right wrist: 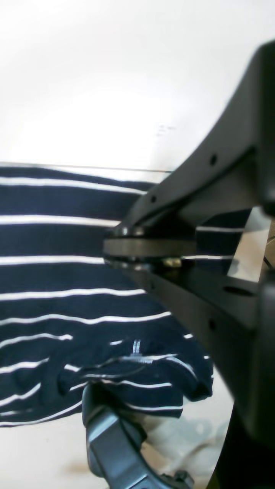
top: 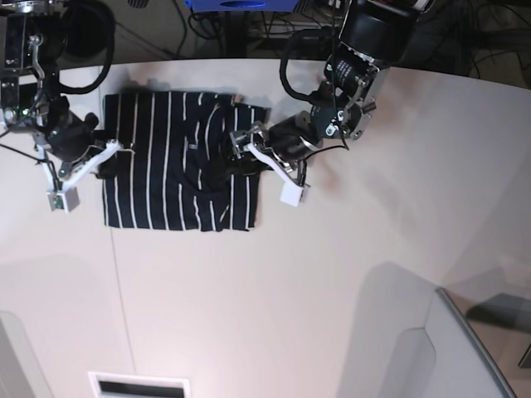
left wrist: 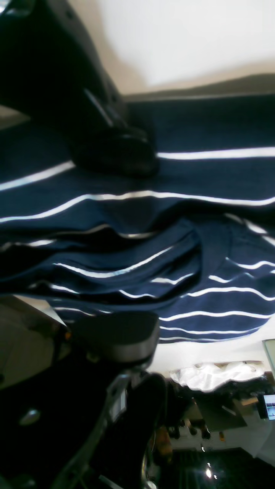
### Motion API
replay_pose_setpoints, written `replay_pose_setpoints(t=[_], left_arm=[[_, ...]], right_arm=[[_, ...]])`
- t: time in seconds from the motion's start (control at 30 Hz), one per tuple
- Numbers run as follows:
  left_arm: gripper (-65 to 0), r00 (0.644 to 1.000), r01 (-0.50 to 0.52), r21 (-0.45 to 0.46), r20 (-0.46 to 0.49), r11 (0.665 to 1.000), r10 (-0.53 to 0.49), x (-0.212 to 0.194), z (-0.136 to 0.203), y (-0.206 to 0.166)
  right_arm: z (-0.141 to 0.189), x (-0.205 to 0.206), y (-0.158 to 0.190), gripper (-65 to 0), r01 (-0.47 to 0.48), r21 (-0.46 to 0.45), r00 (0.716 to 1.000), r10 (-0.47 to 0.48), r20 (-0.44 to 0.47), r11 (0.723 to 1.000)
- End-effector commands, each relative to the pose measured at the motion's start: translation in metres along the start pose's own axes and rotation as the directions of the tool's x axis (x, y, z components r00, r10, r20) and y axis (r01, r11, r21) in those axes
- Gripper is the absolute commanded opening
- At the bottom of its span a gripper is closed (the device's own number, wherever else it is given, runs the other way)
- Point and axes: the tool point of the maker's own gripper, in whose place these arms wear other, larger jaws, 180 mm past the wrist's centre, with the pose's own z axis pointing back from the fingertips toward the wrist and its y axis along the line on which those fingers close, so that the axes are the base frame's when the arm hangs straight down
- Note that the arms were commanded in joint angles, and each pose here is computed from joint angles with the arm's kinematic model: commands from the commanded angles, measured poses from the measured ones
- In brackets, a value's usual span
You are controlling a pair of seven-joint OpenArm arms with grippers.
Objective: Layout the t-shirt on the table in an organized manner, then fold the t-shirt properly
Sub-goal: 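Grasp the shirt edge with the left gripper and rotate the bundle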
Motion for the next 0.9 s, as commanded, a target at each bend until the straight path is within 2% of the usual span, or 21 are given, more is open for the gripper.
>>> replay_pose_setpoints(t=[0.0,0.07,0.13,0.2,0.3,0.63,0.87], left_arm=[[-13.0,1.0,0.02,0.024,0.004,1.0,-0.02,0.005,0.013,0.009],[-13.0,0.996,0.037,0.047,0.076,0.998,-0.041,0.029,0.032,0.015],[-12.2,0.993,0.013,0.124,0.118,0.992,-0.028,0.045,0.052,0.031],[-12.2,0.996,-0.011,0.182,0.094,0.983,-0.007,0.05,0.061,0.044],[-12.2,0.998,-0.025,0.206,0.069,0.978,0.011,0.046,0.064,0.051],[-12.2,0.992,-0.13,0.166,0.026,0.977,0.127,0.025,0.023,0.042],[-12.2,0.997,-0.039,0.089,-0.069,0.995,0.045,0.013,-0.008,0.002]], right_arm=[[0.004,0.014,0.0,-64.8,-0.012,0.005,0.999,0.011,0.045,1.0],[0.004,0.014,0.0,-64.8,-0.012,0.005,0.999,0.011,0.045,1.0],[0.004,0.014,0.0,-64.8,-0.012,0.005,0.999,0.011,0.045,1.0],[0.003,0.014,0.0,-64.8,-0.013,0.007,0.999,0.012,0.045,1.0],[0.003,0.014,0.003,-64.8,-0.01,0.013,0.999,0.009,0.046,1.0],[0.003,0.017,0.001,-64.8,-0.012,0.007,0.999,0.012,0.052,1.0],[0.003,0.017,0.001,-64.8,-0.012,0.007,0.999,0.012,0.052,1.0]])
